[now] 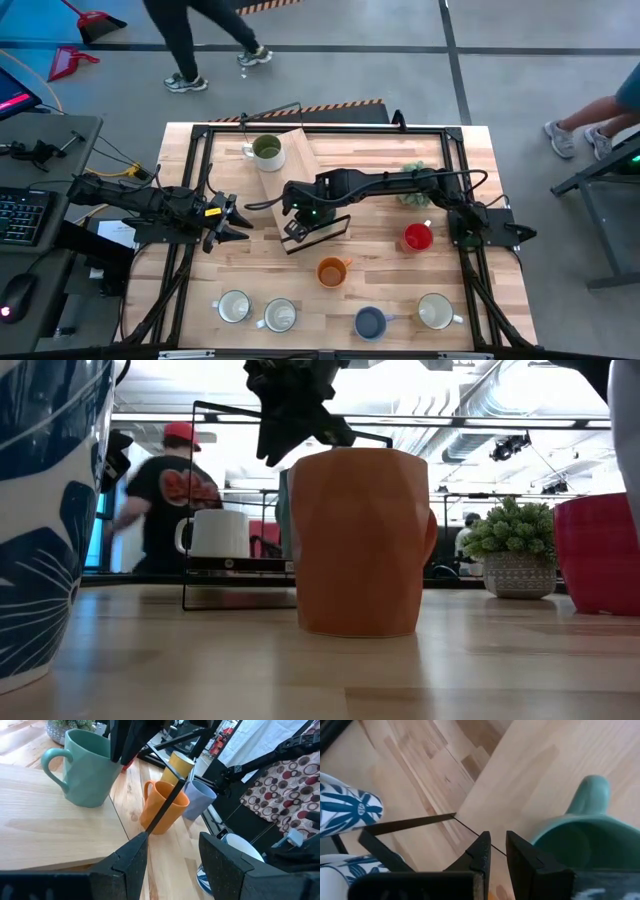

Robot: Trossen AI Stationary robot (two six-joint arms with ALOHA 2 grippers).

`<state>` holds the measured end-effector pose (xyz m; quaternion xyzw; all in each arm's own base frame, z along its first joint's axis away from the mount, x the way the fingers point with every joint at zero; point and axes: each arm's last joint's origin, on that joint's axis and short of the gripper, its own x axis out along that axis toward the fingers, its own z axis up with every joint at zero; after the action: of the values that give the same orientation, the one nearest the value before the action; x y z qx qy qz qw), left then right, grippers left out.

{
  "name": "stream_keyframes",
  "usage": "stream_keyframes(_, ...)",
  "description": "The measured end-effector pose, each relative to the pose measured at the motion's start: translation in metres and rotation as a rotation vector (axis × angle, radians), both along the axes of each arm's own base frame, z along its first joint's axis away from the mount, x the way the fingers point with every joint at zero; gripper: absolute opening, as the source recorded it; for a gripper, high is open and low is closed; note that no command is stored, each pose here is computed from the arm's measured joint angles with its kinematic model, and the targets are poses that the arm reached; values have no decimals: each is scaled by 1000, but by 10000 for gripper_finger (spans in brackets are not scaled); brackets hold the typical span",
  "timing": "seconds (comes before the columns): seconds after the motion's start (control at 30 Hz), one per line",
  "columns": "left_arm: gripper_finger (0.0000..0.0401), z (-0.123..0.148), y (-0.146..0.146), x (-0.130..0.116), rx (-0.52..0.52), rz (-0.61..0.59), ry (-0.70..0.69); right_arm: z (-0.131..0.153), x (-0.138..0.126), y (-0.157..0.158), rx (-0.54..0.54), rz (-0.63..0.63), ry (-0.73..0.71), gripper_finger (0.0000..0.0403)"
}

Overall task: Place coffee mugs
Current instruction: Put the green mug on the shelf

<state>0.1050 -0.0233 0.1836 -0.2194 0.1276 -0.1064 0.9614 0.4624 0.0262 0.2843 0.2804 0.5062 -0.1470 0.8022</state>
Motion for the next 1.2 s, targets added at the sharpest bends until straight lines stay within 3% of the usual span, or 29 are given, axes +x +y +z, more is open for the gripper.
stream_keyframes(1.2,165,0,0,0,2,0,0,-3,-11,-1,-21,-23,116,39)
